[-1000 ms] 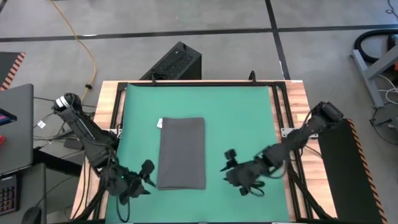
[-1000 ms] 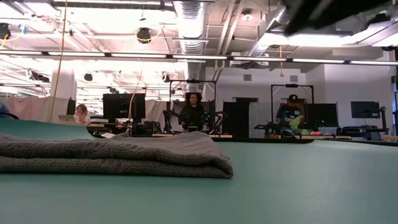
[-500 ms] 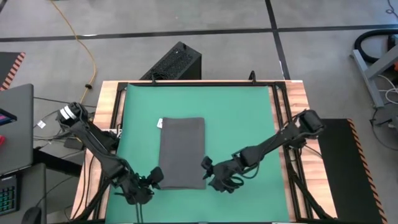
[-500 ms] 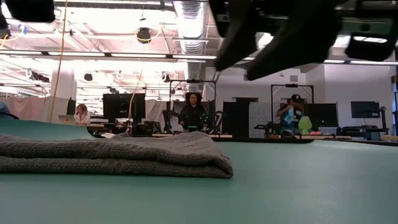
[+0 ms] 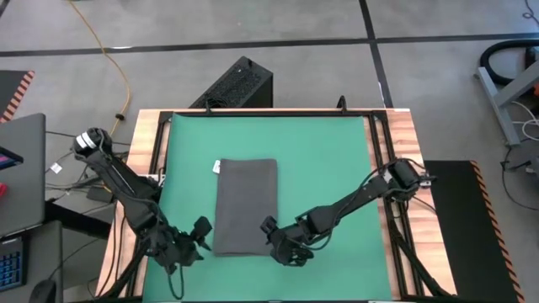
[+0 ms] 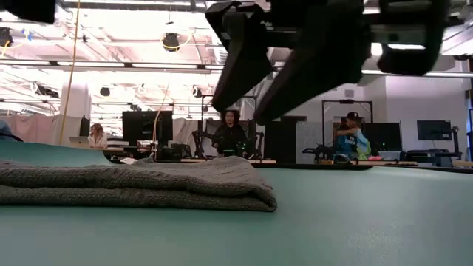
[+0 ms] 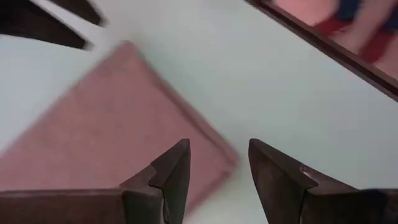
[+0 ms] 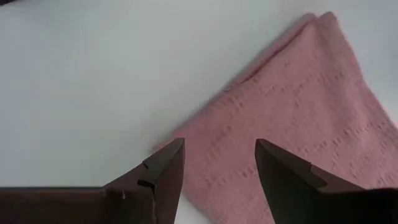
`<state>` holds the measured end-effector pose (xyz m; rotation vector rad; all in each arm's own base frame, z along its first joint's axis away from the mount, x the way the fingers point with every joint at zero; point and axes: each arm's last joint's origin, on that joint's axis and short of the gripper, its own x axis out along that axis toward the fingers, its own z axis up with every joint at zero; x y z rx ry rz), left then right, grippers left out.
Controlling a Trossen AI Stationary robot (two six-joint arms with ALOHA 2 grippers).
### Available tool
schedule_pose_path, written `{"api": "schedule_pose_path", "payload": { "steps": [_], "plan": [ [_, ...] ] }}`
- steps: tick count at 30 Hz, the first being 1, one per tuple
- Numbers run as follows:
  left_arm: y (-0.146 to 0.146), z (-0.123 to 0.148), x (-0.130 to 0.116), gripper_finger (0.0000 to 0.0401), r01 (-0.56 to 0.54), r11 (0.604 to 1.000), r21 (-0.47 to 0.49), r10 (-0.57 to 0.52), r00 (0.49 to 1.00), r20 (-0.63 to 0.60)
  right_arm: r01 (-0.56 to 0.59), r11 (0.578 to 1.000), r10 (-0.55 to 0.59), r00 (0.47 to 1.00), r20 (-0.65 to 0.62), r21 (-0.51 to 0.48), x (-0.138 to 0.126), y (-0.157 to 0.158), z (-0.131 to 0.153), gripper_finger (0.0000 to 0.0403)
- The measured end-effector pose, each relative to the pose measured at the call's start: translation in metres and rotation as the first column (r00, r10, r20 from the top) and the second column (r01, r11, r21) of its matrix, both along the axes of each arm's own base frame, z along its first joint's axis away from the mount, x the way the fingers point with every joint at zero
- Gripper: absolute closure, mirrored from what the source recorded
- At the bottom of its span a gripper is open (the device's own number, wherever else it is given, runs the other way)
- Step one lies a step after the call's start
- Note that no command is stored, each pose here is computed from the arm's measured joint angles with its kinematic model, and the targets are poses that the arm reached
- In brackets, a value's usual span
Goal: Roll towel
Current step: Roll the gray towel
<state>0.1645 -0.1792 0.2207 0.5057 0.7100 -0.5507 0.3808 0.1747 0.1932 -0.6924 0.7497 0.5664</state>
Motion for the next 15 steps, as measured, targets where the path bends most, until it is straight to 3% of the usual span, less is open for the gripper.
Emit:
{"api": "schedule_pose_path", "payload": {
  "steps": [6, 11, 15],
  "plan": [
    [0.004, -0.033, -0.016, 0.0248, 0.092, 0.992, 0.090, -0.100, 0.991, 0.090, -0.027, 0.999, 0.026, 0.999, -0.029, -0.035, -0.003, -0.001, -0.004, 0.0181],
    [0.010, -0.047, -0.017, 0.0248, 0.062, 0.987, 0.145, -0.083, 0.986, 0.143, -0.033, 0.998, 0.030, 0.998, -0.061, -0.046, -0.008, -0.003, -0.014, 0.0181],
    [0.013, -0.056, -0.020, 0.0248, 0.097, 0.984, 0.151, -0.113, 0.988, 0.105, -0.025, 0.999, 0.023, 0.999, -0.048, -0.040, -0.008, -0.007, -0.020, 0.0181]
  ]
}}
